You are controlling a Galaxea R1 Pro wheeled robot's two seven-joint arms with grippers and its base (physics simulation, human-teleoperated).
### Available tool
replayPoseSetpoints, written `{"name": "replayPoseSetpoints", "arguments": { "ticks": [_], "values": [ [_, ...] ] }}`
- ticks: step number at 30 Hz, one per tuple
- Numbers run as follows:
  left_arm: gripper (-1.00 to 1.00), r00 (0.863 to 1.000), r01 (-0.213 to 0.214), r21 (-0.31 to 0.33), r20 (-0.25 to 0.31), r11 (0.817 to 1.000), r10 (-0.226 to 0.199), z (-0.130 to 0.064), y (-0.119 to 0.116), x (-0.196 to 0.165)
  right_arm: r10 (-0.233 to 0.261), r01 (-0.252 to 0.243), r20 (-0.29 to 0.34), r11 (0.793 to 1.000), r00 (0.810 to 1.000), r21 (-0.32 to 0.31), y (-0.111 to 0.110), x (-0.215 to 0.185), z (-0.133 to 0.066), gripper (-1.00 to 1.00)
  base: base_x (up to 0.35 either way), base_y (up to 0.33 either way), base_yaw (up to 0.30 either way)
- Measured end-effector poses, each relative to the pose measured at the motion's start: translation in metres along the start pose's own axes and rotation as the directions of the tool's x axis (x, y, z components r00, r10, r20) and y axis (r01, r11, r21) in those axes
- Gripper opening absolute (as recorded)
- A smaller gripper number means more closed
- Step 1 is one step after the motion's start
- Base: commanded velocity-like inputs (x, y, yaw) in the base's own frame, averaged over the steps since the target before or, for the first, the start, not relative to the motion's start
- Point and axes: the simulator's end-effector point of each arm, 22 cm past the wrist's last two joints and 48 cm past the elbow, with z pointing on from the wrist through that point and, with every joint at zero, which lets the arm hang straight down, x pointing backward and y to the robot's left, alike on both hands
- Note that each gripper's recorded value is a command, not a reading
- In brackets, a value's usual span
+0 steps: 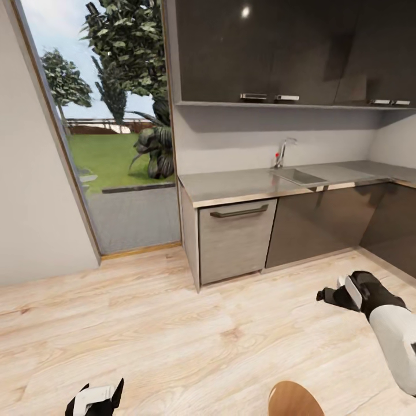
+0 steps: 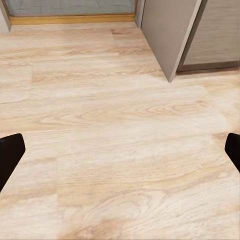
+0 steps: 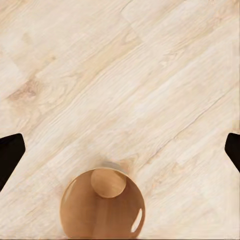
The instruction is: Put the three can of soda from the living room inside the tash can in the kitchen.
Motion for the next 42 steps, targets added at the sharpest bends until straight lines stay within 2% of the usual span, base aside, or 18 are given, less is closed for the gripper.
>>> {"name": "replayPoseSetpoints", "arguments": {
  "ticks": [7,8,9,10,17,22,29,40,42],
  "values": [
    [1.00,1.000,0.001,0.003,0.004,1.000,-0.001,0.005,0.000,0.010,-0.009,0.010,-0.039,0.999,0.999,0.035,-0.014,-0.016,-0.005,1.00,0.000,0.000,0.000],
    [1.00,1.000,0.001,0.003,0.005,1.000,-0.001,0.005,0.000,0.012,-0.005,0.007,-0.045,0.999,0.999,0.040,-0.019,-0.015,-0.005,1.00,0.000,0.000,0.000],
    [1.00,1.000,0.000,0.005,0.006,1.000,0.000,0.006,0.000,0.013,0.004,0.001,-0.079,0.998,0.997,0.065,-0.038,-0.005,-0.002,1.00,0.000,0.000,0.000],
    [1.00,1.000,-0.001,0.006,0.005,1.000,0.001,0.006,0.000,0.015,0.012,-0.006,-0.087,0.998,0.996,0.066,-0.041,-0.001,0.001,1.00,0.000,0.000,0.000],
    [1.00,1.000,-0.001,0.007,0.005,1.000,0.001,0.008,0.000,0.020,0.026,-0.018,-0.084,0.996,0.996,0.089,-0.065,0.010,0.011,1.00,0.000,0.000,0.000],
    [1.00,1.000,0.000,0.008,0.007,1.000,0.000,0.008,0.000,0.020,0.024,-0.016,-0.084,0.996,0.996,0.087,-0.064,0.013,0.013,1.00,0.000,0.000,0.000],
    [1.00,1.000,0.001,0.010,0.020,1.000,-0.002,0.008,-0.002,0.012,0.008,-0.004,-0.058,0.998,0.998,0.071,-0.050,0.011,0.017,1.00,0.000,0.000,0.000],
    [1.00,1.000,0.002,0.004,0.023,1.000,-0.002,0.007,0.000,0.007,0.005,-0.001,-0.053,0.998,0.999,0.065,-0.046,0.010,0.016,1.00,0.000,0.000,0.000],
    [1.00,1.000,0.001,0.001,0.021,1.000,-0.001,0.008,0.001,0.012,0.004,0.000,-0.055,0.998,0.998,0.064,-0.046,0.014,0.021,1.00,0.000,0.000,0.000]
  ]
}}
